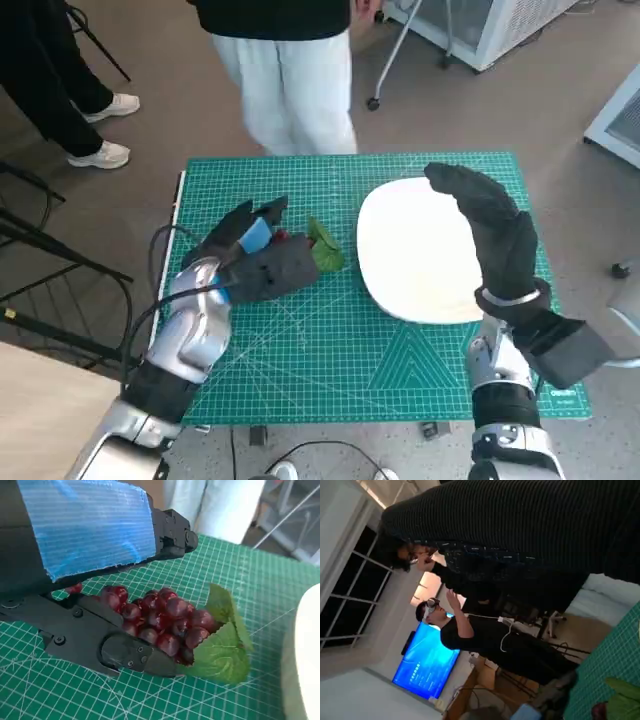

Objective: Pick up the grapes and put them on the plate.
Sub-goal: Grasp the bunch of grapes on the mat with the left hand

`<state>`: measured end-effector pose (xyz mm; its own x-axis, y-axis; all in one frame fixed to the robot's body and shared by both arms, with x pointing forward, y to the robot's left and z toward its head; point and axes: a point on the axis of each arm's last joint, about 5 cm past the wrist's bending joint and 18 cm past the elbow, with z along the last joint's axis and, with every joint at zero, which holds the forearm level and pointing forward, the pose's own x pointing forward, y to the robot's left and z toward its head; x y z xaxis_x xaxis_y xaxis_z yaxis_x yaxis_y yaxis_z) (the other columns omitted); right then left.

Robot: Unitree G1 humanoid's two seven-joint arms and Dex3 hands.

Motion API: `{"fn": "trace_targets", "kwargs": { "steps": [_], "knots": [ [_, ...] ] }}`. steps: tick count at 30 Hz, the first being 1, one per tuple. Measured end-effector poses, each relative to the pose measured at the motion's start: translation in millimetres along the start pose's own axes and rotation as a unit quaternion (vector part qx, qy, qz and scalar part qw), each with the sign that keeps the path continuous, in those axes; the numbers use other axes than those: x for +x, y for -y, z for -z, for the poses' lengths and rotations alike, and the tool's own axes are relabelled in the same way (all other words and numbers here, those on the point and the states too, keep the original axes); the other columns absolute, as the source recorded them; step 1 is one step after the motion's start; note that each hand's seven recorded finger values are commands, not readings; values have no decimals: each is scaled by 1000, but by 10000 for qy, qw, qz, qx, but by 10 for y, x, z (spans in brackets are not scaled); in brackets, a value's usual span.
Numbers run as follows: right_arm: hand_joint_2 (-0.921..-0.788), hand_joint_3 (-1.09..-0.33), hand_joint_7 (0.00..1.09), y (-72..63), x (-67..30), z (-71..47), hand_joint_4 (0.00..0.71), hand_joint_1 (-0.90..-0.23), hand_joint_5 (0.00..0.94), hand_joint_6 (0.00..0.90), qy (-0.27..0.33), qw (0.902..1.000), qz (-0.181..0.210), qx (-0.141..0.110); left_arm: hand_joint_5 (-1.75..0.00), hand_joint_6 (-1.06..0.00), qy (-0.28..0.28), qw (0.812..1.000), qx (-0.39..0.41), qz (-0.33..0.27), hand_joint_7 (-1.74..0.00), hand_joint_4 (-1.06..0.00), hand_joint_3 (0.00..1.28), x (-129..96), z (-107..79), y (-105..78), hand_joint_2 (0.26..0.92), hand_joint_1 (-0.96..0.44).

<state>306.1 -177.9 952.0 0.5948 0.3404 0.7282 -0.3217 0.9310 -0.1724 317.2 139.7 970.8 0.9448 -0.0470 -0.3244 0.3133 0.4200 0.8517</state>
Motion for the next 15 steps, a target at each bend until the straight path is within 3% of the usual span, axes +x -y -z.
{"fn": "trace_targets", "kwargs": {
  "steps": [15],
  "knots": [
    [-921, -641, 317, -7, 0, -2, 229, -552, 2, 31, -19, 10000, -24, -38, 1, -162, -189, 9976, 404, 524, -2, 1, 0, 251, -63, 92, 800, -434]
  ]
}}
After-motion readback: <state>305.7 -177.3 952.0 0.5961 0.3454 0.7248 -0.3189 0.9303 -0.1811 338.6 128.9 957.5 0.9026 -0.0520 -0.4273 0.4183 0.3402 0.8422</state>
